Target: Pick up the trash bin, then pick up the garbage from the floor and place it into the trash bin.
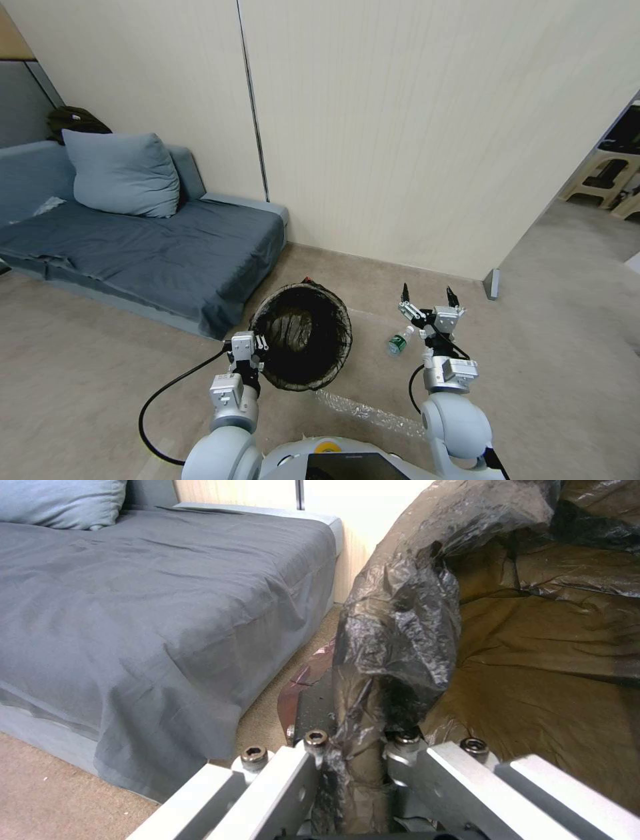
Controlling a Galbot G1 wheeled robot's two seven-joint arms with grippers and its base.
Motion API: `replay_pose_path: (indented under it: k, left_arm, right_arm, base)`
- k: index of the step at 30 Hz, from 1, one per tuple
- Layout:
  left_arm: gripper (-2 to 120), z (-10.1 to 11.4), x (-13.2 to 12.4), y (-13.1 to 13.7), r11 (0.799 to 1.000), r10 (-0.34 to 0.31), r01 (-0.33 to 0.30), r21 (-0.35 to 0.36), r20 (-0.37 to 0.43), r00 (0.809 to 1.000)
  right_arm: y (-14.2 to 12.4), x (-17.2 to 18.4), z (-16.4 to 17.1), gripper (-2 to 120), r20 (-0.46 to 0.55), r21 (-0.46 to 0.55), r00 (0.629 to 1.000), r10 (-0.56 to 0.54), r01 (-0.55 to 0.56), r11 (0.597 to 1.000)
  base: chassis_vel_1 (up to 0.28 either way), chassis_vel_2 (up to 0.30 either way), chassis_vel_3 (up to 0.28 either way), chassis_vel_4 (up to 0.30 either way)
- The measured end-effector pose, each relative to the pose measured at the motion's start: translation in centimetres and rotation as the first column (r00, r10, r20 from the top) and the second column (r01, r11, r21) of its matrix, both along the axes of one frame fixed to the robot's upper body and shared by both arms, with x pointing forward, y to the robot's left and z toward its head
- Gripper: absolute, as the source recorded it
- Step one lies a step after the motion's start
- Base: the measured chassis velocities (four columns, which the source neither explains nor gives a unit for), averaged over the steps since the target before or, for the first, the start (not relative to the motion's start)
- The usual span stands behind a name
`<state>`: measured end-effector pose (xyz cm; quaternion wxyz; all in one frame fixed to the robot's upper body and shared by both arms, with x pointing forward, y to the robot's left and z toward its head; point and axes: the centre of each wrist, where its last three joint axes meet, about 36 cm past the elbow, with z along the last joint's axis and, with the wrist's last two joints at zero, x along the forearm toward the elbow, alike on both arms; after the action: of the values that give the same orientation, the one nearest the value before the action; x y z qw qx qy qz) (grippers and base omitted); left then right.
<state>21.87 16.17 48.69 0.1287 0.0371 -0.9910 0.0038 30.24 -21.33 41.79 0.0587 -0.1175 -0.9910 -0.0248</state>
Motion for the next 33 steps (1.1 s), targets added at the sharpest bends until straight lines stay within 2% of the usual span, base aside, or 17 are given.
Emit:
replay_pose_path:
  k: [3,5,14,19,24,30,33]
  left_arm:
    - [0,0.0,0.0,0.1,1.0,0.004,-0.004,0.001,0.003,1.0]
    - [0,0.0,0.0,0.1,1.0,0.005,-0.005,0.001,0.004,1.0]
    - [0,-0.2,0.2,-0.1,1.0,0.004,-0.004,-0.001,0.002,1.0]
    - [0,-0.4,0.2,-0.2,1.0,0.002,-0.002,-0.003,0.0,1.0]
    - [0,-0.4,0.2,-0.2,1.0,0.003,-0.003,-0.003,0.0,1.0]
    - [0,-0.4,0.1,-0.2,1.0,0.006,-0.006,0.0,-0.003,1.0]
    - [0,-0.4,0.0,-0.2,1.0,0.007,-0.007,0.0,-0.001,1.0]
  right_arm:
    - [0.0,1.5,-1.4,100,-0.137,0.069,0.99,-0.027,0.036,0.997]
    - [0.0,1.9,-1.7,100,-0.169,0.083,0.985,-0.03,0.045,0.996]
    - [0.1,2.4,-2.2,100,-0.206,0.1,0.978,-0.031,0.053,0.994]
    - [-0.1,4.4,-5.6,100,-0.308,0.137,0.951,-0.024,0.069,0.988]
    - [-0.1,5.1,-7.0,100,-0.346,0.148,0.938,-0.024,0.079,0.986]
    - [0.0,7.4,-11.5,100,-0.469,0.194,0.883,-0.017,0.122,0.973]
    - [0.0,7.7,-11.9,100,-0.481,0.199,0.877,-0.016,0.127,0.972]
  base:
    - [0.0,0.0,0.0,0.0]
    - [0.0,0.0,0.0,0.0]
    - [0.0,0.0,0.0,0.0]
    - [0.0,0.0,0.0,0.0]
    - [0.0,0.0,0.0,0.0]
    - [0.0,0.0,0.0,0.0]
    - [0.0,0.0,0.0,0.0]
